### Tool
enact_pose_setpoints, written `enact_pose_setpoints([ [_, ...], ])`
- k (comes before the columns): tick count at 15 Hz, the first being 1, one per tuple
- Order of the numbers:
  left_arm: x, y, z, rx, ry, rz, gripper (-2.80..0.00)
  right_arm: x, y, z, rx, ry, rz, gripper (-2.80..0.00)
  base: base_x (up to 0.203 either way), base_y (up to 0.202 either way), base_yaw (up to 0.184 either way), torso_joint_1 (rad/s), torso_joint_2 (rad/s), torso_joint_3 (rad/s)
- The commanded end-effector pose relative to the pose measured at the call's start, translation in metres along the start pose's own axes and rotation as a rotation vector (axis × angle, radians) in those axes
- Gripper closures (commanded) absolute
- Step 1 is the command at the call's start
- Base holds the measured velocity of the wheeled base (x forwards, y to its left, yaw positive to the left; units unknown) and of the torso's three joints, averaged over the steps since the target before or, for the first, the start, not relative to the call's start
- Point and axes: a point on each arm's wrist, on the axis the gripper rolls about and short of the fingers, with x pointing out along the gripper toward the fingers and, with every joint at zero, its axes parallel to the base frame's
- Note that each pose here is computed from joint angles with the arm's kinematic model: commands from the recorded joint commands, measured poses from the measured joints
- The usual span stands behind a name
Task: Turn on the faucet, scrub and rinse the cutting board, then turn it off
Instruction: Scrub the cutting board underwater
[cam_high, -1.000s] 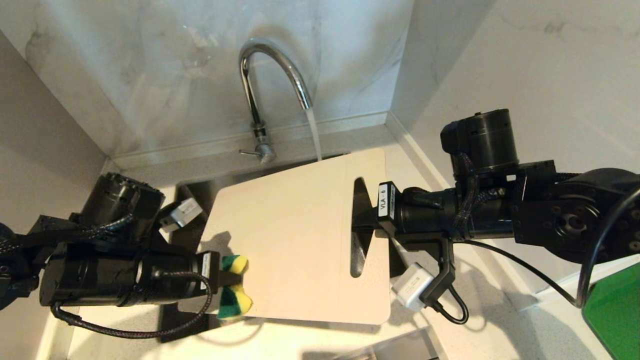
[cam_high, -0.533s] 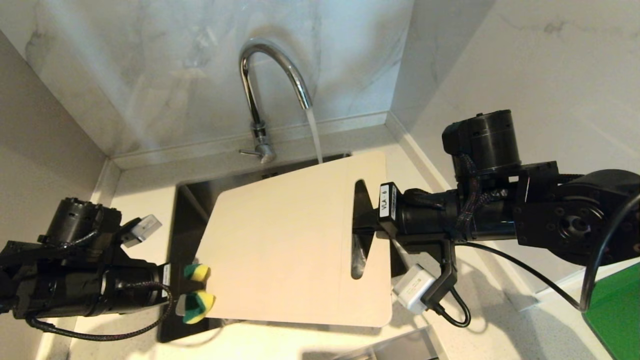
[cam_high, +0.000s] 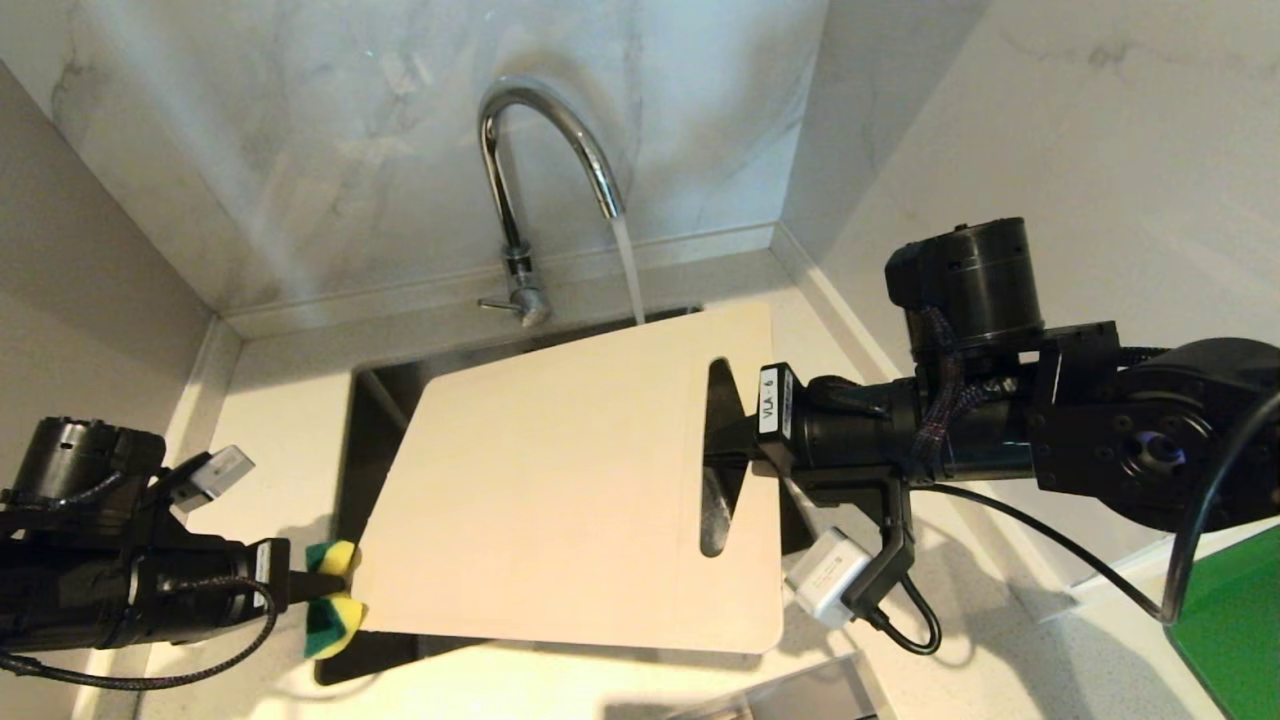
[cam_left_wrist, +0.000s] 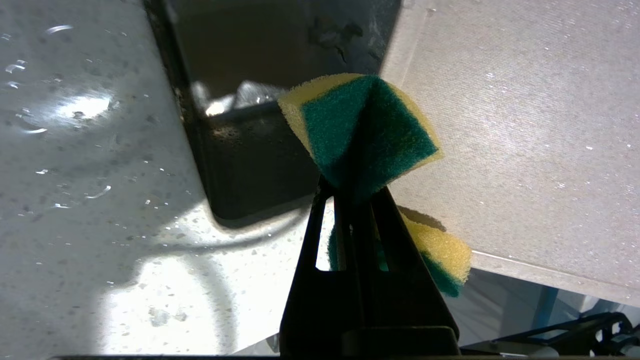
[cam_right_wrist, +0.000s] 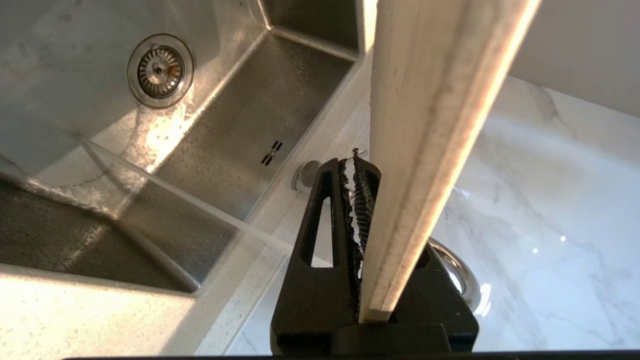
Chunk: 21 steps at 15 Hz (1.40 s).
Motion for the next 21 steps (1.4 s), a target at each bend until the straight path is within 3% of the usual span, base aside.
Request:
enact_pose_setpoints([
  [1, -0.007, -0.003, 0.009, 0.004, -0.044, -0.014, 0.00, -0.001, -0.001, 0.000, -0.015, -0.001, -0.004, 0.00, 0.000, 0.000, 0.000, 0.000, 0.00, 0.000],
  [5, -0.035, -0.028, 0.048, 0.005, -0.132, -0.059, 0.00, 0.000, 0.001, 0.001, -0.013, -0.005, -0.001, 0.00, 0.000, 0.000, 0.000, 0.000, 0.00, 0.000],
  [9, -0.083, -0.075, 0.093, -0.010, -0.183, -0.186, 0.00, 0.002, 0.002, 0.000, -0.011, -0.006, 0.002, 0.00, 0.000, 0.000, 0.000, 0.000, 0.00, 0.000],
  [12, -0.082, -0.135, 0.084, 0.069, -0.075, -0.313, 0.00, 0.001, 0.002, 0.001, -0.008, -0.008, 0.004, 0.00, 0.000, 0.000, 0.000, 0.000, 0.00, 0.000],
  [14, -0.063, -0.178, 0.073, 0.139, -0.029, -0.320, 0.00, 0.000, 0.002, 0.002, -0.010, -0.008, 0.002, 0.00, 0.000, 0.000, 0.000, 0.000, 0.00, 0.000],
  [17, -0.040, -0.238, 0.065, 0.213, -0.047, -0.330, 0.00, -0.003, 0.002, 0.005, -0.008, -0.010, 0.004, 0.00, 0.000, 0.000, 0.000, 0.000, 0.00, 0.000],
  [19, -0.028, -0.258, 0.053, 0.239, -0.005, -0.328, 0.00, -0.004, 0.003, 0.007, -0.005, -0.013, 0.006, 0.00, 0.000, 0.000, 0.000, 0.000, 0.00, 0.000],
  [21, -0.016, -0.262, 0.047, 0.244, 0.023, -0.315, 0.00, -0.005, 0.003, 0.009, -0.002, -0.016, 0.009, 0.00, 0.000, 0.000, 0.000, 0.000, 0.00, 0.000],
])
